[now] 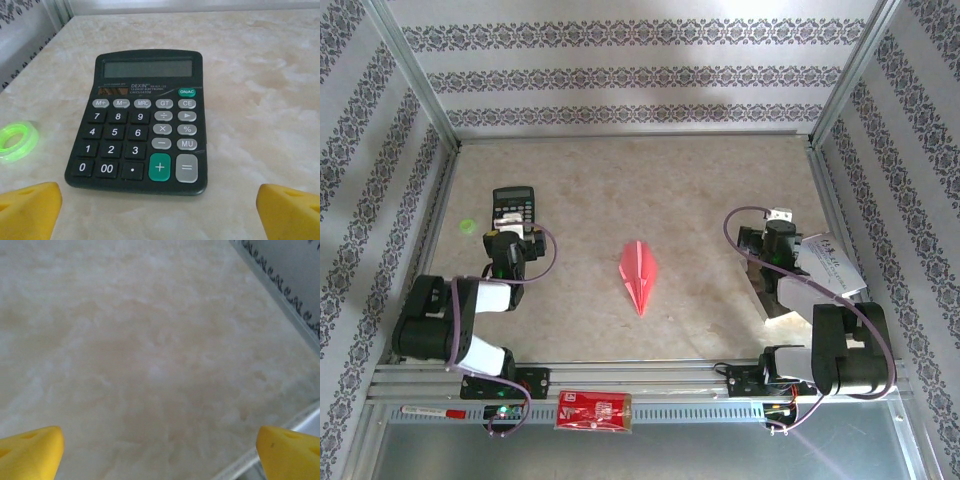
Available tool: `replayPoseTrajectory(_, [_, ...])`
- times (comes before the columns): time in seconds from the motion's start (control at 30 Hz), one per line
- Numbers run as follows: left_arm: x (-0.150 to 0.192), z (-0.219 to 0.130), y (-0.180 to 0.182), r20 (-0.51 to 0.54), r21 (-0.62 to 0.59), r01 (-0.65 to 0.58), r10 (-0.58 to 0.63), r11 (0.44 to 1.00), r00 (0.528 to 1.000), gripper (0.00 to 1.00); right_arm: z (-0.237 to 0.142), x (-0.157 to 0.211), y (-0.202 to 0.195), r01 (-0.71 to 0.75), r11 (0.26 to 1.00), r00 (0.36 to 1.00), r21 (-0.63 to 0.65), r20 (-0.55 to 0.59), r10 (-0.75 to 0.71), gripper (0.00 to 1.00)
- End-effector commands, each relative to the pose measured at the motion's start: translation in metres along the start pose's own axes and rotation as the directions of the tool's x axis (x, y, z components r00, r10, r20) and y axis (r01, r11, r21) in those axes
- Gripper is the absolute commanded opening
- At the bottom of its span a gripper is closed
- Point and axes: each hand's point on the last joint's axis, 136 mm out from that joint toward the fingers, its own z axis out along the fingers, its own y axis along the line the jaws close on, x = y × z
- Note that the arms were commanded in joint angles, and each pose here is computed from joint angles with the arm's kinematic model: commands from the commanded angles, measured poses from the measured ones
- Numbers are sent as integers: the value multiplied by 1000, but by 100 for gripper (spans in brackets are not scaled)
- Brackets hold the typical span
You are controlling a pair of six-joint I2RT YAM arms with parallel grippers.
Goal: Fold a paper plane with a square sheet of paper (pick it up from the middle)
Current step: Reset both arms
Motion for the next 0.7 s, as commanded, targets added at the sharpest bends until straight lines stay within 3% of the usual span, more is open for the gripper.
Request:
replayPoseTrajectory(0.0, [-22, 7, -12, 122, 88, 19, -30, 996, 992, 100, 1, -36, 7, -27, 996, 987, -81, 154, 39, 98])
replayPoseTrajectory(0.07, [-20, 10, -13, 68, 92, 18, -24, 996, 997, 100, 3, -39, 6, -56, 992, 983, -111, 169, 74, 98])
replayPoseTrajectory(0.17, [-20, 13, -18, 58, 114, 5, -11, 993, 998, 100, 9, -38, 8, -90, 984, 982, -154, 150, 114, 98])
replayPoseTrajectory(0.23, [-21, 14, -19, 74, 118, -2, -7, 993, 997, 100, 12, -40, 14, -90, 975, 971, -201, 200, 131, 98])
replayPoseTrajectory(0.63, [-21, 14, -20, 65, 123, -3, -5, 992, 998, 100, 16, -27, 35, -9, 965, 966, -263, 247, 76, 98])
replayPoseTrajectory(0.67, [-21, 14, -20, 67, 123, -4, -4, 992, 998, 100, 18, -14, 34, 1, 972, 982, -235, 183, 43, 98])
